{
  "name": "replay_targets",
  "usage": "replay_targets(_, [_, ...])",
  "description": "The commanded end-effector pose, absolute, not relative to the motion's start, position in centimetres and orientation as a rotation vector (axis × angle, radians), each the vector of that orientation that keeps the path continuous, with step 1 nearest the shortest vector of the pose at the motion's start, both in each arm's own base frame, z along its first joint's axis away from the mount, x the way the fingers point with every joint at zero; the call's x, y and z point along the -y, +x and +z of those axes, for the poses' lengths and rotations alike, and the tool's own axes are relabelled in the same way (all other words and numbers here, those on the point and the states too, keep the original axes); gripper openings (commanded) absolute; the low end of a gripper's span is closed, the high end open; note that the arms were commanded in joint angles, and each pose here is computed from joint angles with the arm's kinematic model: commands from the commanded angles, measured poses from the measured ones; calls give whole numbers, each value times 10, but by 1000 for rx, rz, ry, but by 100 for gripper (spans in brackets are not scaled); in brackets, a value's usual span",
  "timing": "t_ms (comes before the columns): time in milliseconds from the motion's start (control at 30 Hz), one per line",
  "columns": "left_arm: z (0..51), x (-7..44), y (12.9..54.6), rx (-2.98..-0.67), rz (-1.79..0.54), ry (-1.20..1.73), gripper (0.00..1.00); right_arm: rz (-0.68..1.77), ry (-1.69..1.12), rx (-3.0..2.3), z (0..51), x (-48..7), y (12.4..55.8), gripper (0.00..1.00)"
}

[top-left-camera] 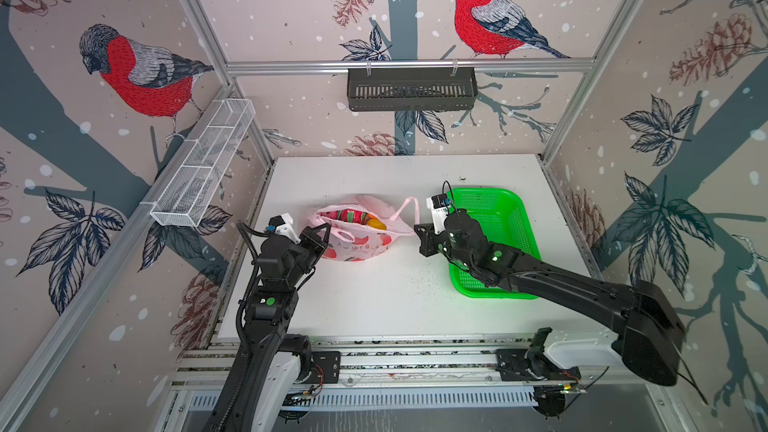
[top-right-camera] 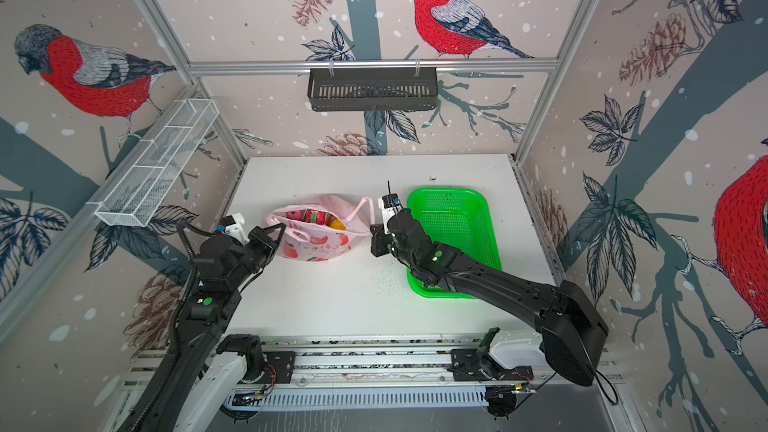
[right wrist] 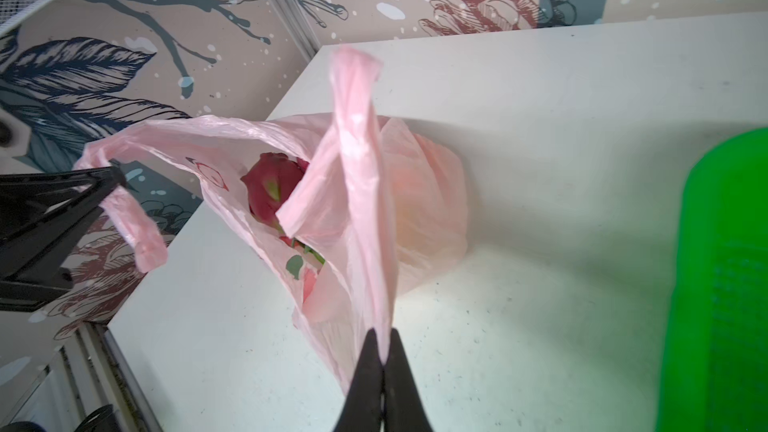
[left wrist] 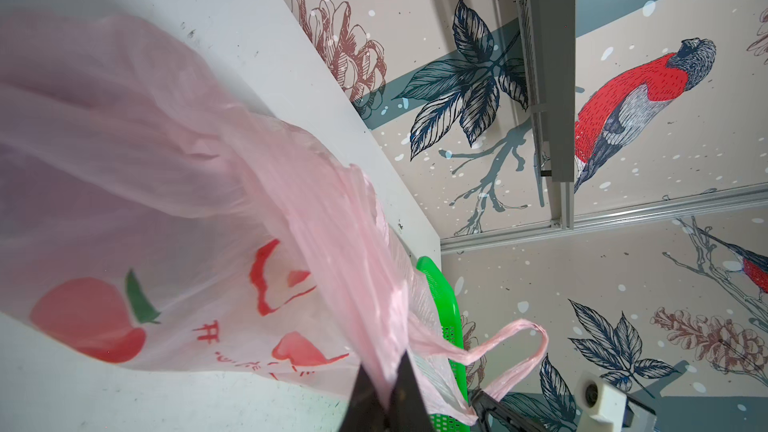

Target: Untie the knot of the plastic bag and take out the fruit

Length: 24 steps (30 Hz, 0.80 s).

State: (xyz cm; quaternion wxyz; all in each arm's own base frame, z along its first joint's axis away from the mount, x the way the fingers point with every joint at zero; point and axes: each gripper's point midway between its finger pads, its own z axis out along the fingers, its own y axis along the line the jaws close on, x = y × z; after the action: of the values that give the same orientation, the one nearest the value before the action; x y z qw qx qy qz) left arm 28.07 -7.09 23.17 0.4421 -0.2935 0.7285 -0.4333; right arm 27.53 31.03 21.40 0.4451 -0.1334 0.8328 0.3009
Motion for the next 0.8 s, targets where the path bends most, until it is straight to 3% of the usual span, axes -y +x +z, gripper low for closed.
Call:
replay_targets(0, [228, 68, 275, -1796, -1083, -769, 2, 696, -251, -2059, 215, -295, 280, 6])
replay_targets(167, [232, 69, 267, -1770, -1110, -764, 2, 704, -273, -2063, 217, -298, 277, 12])
replay_targets(300, [244, 70, 265, -1742, -1129, -735, 3, 741, -337, -2036, 237, -315, 268, 34])
replay_targets(367, [251, 71, 265, -1735, -1127, -710, 4, 734, -353, -2027, 247, -320, 265, 40])
replay_targets(767, [261, 75, 272, -1787, -1039, -574, 4, 672, -382, -1831, 343, -323, 232, 49])
